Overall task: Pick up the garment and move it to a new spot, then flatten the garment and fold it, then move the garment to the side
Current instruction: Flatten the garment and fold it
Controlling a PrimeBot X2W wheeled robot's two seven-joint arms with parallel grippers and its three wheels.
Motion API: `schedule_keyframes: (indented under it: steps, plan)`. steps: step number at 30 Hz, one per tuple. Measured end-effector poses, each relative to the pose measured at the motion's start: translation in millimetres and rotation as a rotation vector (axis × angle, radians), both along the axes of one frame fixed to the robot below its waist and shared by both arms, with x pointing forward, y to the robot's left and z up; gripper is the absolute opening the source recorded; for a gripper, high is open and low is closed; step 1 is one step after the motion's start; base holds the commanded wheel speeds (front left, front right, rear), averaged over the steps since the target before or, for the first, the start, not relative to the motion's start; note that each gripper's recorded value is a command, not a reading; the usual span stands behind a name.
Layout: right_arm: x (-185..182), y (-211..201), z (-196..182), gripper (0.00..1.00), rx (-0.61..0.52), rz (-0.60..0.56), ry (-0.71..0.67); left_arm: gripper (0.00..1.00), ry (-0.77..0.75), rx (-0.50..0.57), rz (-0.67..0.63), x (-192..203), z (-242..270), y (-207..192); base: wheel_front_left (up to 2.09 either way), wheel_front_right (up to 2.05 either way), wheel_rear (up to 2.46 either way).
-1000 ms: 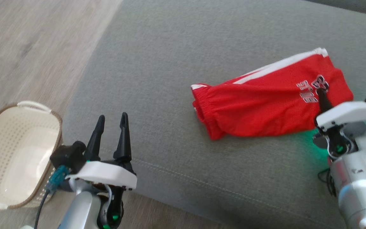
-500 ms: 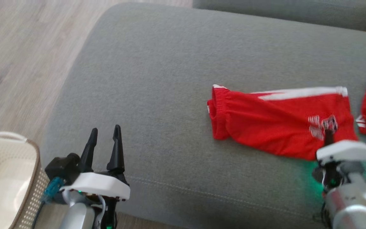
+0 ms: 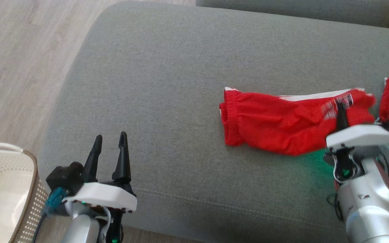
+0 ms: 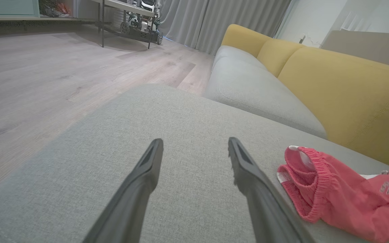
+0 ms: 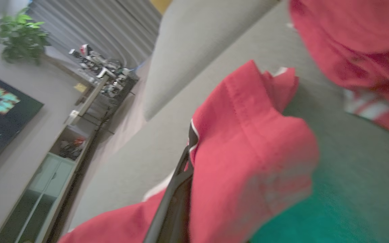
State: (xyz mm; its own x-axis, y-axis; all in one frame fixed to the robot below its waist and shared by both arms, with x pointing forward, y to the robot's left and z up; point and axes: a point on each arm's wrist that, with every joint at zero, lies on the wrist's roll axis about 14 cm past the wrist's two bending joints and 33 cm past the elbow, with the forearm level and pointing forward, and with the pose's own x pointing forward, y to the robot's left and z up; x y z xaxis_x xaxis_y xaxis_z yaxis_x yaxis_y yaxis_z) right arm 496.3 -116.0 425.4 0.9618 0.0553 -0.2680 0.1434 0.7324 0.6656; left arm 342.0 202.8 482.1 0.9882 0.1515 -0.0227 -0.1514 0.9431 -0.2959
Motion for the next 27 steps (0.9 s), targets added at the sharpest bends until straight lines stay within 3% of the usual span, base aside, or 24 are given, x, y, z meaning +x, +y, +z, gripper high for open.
schedule_keyframes:
  steps: [6, 11, 22, 27]
  plan:
    - [-1.1, 57.8, 51.3, 0.0, 0.028, 0.184, -0.195, 1.0, -0.006, 0.002, 0.025, -5.6, 2.1, 7.4, 0.0, 0.0, 0.0]
    - [-36.2, 99.5, 50.0, 0.0, 0.009, 0.346, -0.226, 1.0, -0.017, 0.003, 0.038, -9.4, 5.6, 11.8, 0.0, 0.0, 0.0]
    - [-58.7, 146.8, 55.9, 0.0, 0.02, 0.507, -0.256, 1.0, -0.009, 0.01, 0.058, -15.3, 3.5, 18.4, 0.0, 0.0, 0.0]
    - [-65.0, 164.9, 43.2, 0.0, -0.03, 0.583, -0.234, 1.0, 0.0, -0.002, 0.087, -19.7, 1.0, 25.2, 0.0, 0.0, 0.0]
